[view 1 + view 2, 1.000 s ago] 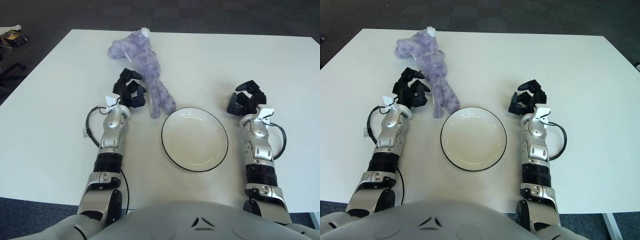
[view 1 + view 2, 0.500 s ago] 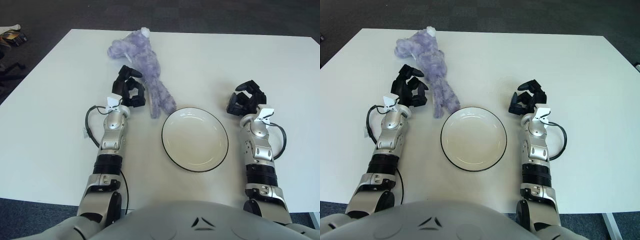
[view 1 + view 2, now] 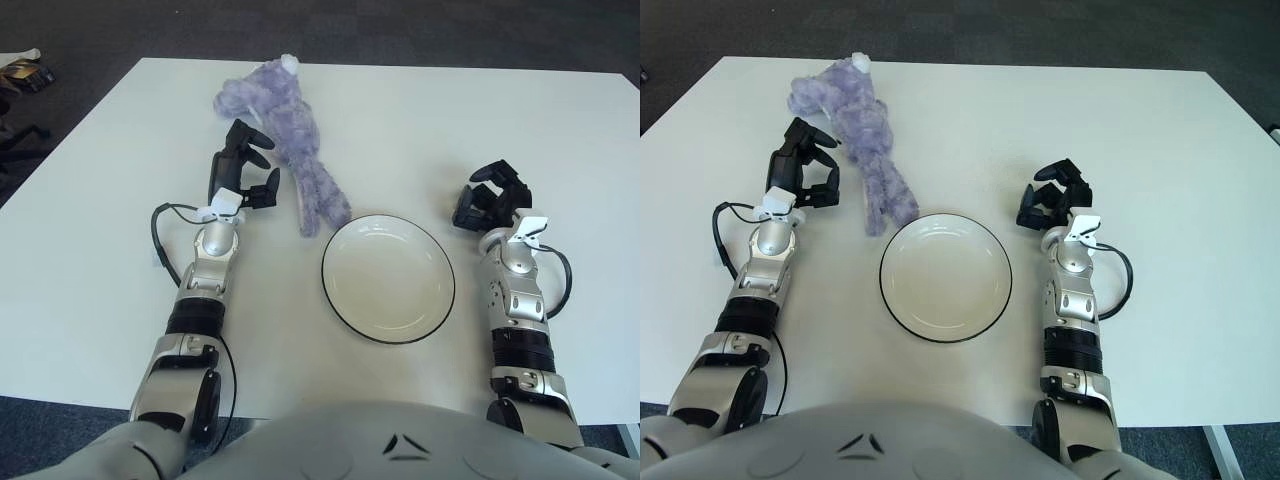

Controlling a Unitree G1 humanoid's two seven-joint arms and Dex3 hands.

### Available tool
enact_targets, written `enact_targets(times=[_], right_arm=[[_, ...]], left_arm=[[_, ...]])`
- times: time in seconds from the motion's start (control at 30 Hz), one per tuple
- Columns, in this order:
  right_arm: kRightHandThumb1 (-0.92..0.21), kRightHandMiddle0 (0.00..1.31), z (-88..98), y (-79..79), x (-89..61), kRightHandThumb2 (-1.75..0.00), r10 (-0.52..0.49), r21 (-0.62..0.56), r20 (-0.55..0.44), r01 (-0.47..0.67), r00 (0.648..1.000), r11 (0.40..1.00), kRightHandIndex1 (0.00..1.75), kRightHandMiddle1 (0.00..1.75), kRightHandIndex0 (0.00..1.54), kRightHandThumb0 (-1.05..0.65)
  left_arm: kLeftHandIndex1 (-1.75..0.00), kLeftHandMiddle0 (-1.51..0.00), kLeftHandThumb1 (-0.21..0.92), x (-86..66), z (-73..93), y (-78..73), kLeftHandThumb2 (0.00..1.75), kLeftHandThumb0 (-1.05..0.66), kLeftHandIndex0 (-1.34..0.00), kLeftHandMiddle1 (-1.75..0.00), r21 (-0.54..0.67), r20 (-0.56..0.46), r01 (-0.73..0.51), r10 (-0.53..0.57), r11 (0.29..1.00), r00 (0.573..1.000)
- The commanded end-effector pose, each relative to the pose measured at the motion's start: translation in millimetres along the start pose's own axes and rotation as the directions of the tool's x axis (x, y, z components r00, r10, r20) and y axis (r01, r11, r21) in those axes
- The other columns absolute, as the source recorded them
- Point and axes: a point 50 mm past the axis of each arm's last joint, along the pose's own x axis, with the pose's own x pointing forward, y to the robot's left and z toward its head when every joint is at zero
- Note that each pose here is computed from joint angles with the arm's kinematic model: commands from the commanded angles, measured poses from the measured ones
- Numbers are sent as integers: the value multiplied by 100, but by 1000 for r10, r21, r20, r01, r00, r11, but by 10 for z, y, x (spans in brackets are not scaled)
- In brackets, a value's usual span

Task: Put the doll into the plate.

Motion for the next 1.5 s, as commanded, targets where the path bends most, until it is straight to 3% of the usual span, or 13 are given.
enact_targets(times=[0.0, 0.07, 0.17, 0.37, 0.5, 0.63, 1.07, 1.47], right_arm=[[-2, 67, -366, -77, -135, -162, -24, -16, -173, 22, 985, 1000, 175, 162, 83, -1], [-2, 68, -369, -74, -137, -162, -25, -16, -174, 22, 984, 1000, 175, 160, 83, -1], [-1, 70, -372, -72, -136, -161, -25, -18, -175, 23, 984, 1000, 175, 158, 84, -1], [-2, 68, -372, -68, -136, -160, -23, -22, -181, 19, 983, 1000, 175, 159, 83, -1], [-4, 66, -345, -58, -125, -160, -14, -19, -172, 11, 985, 1000, 175, 162, 82, -1], [-3, 65, -288, -40, -117, -161, 5, -17, -151, -8, 989, 1000, 175, 164, 82, -1], [-3, 67, -236, -17, -136, -160, 68, -30, -127, -72, 990, 997, 175, 160, 83, -1], [-2, 71, -248, -10, -152, -159, 72, -44, -142, -79, 987, 996, 175, 155, 83, -1]], left_arm=[[-175, -39, 67, 63, -17, 90, 81, -1, -29, -152, 64, 38, 5, -7, 998, 999], [-175, -33, 78, 92, 1, 123, 66, -1, -27, -149, 87, 55, 9, -14, 996, 998], [-170, -20, 88, 119, 31, 148, 51, -24, -26, -128, 112, 72, 16, -24, 994, 997], [-174, -10, 92, 144, 48, 177, 50, -34, -20, -110, 165, 66, 34, -45, 986, 997], [-132, -11, 63, 205, 52, 218, 77, -43, -4, -95, 191, 52, 43, -54, 981, 997], [-116, -9, 56, 276, 43, 259, 83, -46, -1, -89, 216, 39, 53, -63, 975, 997], [-95, -2, 39, 442, 41, 321, 93, -41, 0, -81, 237, 14, 99, -106, 966, 994], [-74, 0, 25, 614, 107, 338, 102, -34, 0, -63, 273, -10, 143, -146, 951, 989]])
